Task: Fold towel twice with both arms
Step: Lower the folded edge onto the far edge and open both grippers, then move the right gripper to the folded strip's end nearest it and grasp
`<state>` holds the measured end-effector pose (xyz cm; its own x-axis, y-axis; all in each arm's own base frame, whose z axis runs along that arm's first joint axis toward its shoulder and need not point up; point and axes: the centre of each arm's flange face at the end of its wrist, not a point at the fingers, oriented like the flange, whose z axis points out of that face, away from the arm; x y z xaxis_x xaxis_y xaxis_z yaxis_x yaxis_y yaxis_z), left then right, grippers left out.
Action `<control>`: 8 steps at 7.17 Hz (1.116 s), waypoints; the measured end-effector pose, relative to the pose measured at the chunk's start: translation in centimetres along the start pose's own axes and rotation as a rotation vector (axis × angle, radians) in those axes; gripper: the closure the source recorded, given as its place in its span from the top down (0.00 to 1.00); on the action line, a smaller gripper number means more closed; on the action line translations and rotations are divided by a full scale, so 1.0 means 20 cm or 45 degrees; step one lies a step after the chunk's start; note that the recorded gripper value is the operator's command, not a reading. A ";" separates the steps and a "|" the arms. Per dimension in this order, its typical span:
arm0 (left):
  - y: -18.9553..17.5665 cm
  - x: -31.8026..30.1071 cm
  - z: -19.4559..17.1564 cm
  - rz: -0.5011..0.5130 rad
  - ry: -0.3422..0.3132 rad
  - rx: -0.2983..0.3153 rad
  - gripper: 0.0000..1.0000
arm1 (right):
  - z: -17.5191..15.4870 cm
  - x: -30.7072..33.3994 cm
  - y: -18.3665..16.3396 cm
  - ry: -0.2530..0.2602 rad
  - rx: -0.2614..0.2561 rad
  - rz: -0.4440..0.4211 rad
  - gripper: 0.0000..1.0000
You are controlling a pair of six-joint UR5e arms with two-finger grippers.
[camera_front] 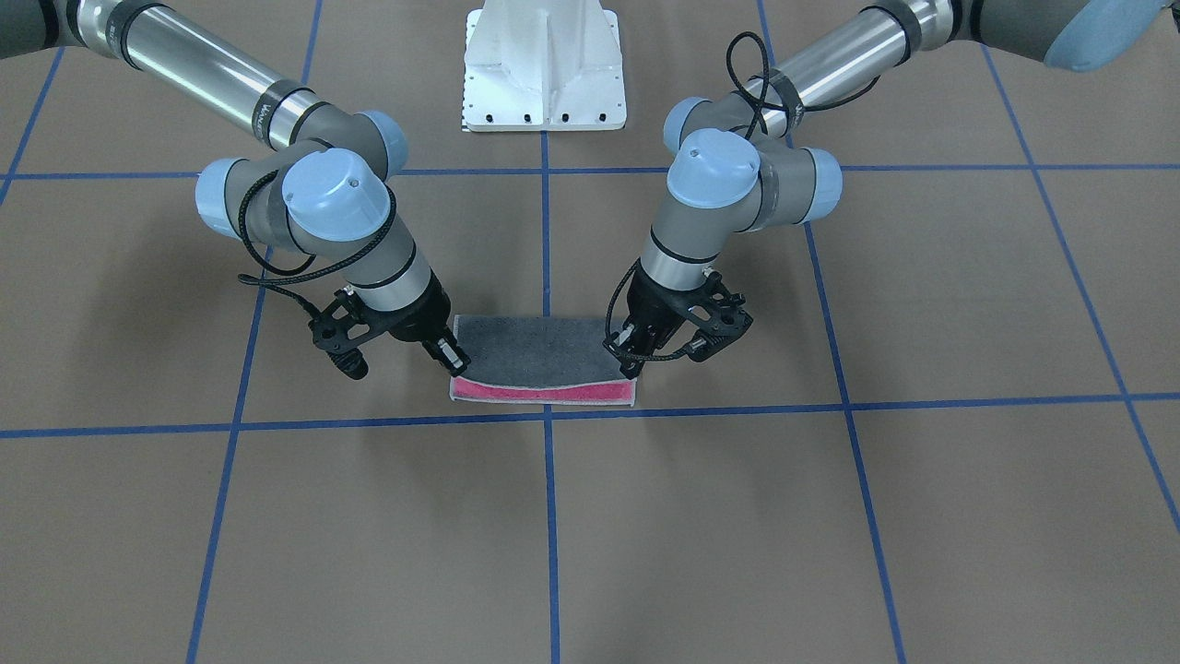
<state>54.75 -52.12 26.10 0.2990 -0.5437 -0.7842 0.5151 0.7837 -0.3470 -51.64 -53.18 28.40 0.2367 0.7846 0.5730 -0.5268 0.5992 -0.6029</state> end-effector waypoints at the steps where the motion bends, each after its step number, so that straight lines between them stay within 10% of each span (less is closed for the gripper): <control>1: 0.00 0.00 0.00 0.000 -0.002 0.001 0.77 | -0.01 -0.01 -0.01 -0.004 0.002 0.002 0.34; 2: 0.00 0.00 0.00 -0.001 -0.003 0.002 0.77 | -0.02 -0.02 -0.01 -0.012 0.001 0.001 0.47; 8: -0.01 0.05 -0.08 -0.006 0.044 -0.003 0.77 | -0.08 0.03 0.01 -0.041 -0.023 0.038 0.42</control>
<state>53.59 -52.34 24.65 0.2688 -0.5364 -0.8000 0.5142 0.7822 -0.3517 -50.36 -52.34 27.71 0.1947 0.7966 0.5723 -0.5179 0.5790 -0.6297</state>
